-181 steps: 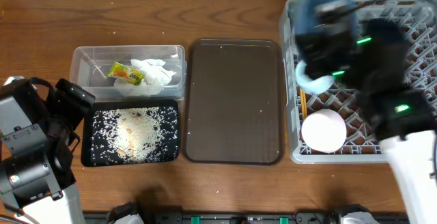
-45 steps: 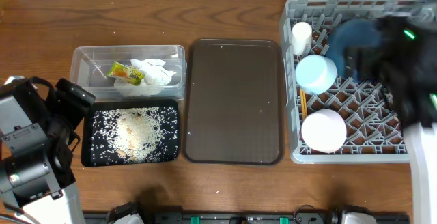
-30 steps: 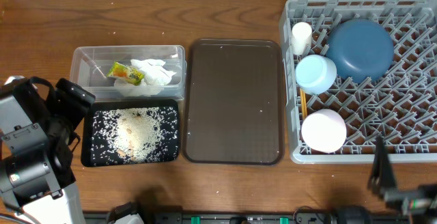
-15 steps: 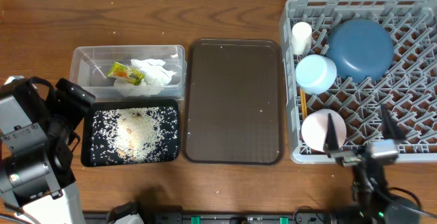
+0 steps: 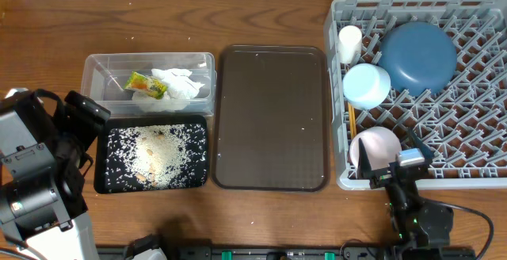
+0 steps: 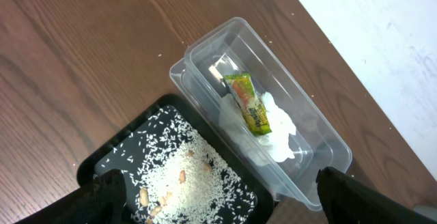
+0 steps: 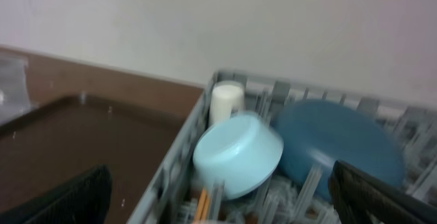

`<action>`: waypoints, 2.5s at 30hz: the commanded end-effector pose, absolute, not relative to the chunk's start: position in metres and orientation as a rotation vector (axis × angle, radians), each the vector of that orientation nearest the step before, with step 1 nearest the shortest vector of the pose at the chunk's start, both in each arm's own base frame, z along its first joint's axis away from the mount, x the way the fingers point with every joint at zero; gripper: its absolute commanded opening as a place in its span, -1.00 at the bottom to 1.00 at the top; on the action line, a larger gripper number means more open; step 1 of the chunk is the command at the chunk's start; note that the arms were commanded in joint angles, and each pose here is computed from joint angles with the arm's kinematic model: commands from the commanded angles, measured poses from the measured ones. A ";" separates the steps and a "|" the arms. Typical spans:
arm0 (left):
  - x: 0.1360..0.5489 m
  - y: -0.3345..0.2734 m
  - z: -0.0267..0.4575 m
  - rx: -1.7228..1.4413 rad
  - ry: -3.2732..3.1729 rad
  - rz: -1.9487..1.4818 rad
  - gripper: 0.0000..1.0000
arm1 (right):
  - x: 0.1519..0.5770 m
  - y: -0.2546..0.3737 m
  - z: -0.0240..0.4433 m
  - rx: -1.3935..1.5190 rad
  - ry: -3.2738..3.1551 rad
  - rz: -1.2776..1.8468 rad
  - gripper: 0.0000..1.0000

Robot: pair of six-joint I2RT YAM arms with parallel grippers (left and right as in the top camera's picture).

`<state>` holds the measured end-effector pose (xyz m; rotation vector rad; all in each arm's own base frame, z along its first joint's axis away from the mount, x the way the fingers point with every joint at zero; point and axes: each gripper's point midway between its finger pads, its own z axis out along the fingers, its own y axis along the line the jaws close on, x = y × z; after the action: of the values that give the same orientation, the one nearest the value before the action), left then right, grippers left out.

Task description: Sort waste into correct bins and load items into the dishwasher rack

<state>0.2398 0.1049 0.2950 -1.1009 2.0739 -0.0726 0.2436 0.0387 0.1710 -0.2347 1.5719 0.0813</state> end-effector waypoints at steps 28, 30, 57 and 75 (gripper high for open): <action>0.239 0.106 0.297 -1.098 2.069 -0.066 0.83 | 0.243 0.040 0.160 -0.230 1.617 0.103 0.99; 0.239 0.106 0.297 -1.098 2.069 -0.066 0.83 | 0.243 0.040 0.160 -0.230 1.617 0.103 0.98; 0.271 -0.022 0.280 -0.948 2.062 -0.556 0.83 | 0.243 0.040 0.160 -0.230 1.617 0.103 0.97; 0.228 0.003 0.282 -0.638 1.604 -0.493 0.83 | 0.243 0.040 0.160 -0.230 1.617 0.103 0.99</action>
<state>0.2335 -0.0032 0.2792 -0.7390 1.6613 -0.5748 0.2432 0.0386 0.1601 -0.2327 1.6170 0.0872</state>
